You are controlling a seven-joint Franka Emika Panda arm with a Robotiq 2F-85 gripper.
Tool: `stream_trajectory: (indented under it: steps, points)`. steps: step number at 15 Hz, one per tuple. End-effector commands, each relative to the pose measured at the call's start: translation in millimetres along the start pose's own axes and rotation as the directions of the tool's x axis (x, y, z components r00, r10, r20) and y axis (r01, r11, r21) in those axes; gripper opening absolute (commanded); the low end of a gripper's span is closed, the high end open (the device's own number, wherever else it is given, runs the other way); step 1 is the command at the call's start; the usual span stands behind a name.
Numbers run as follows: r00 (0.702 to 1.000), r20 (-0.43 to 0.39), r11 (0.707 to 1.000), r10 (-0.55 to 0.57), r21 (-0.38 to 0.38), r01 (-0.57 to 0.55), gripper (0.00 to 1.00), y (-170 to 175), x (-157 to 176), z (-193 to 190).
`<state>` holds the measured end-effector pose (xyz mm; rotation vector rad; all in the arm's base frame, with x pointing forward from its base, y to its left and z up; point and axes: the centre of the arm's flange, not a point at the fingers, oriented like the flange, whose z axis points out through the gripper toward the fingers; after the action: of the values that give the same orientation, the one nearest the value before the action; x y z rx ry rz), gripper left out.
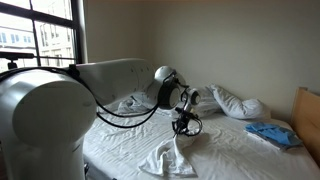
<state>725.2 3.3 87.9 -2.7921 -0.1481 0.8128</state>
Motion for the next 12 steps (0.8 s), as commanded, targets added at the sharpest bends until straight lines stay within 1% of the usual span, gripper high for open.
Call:
stream_trajectory:
  steps: [1, 4, 5, 6, 7, 9, 12]
  points:
    - [0.987, 0.101, 0.988, -0.129, 0.103, 0.119, 0.04, 0.0, 14.7, 39.8]
    - [0.963, 0.189, 0.970, -0.194, 0.187, 0.158, 0.03, 0.4, 26.2, 77.2]
    - [0.954, 0.224, 0.966, -0.199, 0.208, 0.152, 0.29, 1.6, 26.7, 87.0]
    - [0.950, 0.239, 0.964, -0.201, 0.219, 0.149, 0.30, 2.1, 25.6, 92.9]
    - [0.948, 0.253, 0.965, -0.195, 0.224, 0.139, 0.35, 4.4, 23.0, 95.7]
    - [0.956, 0.247, 0.972, -0.157, 0.208, 0.106, 0.47, 11.7, 17.4, 91.5]
    - [0.973, 0.205, 0.980, -0.110, 0.188, 0.071, 0.67, 26.5, 11.0, 78.7]
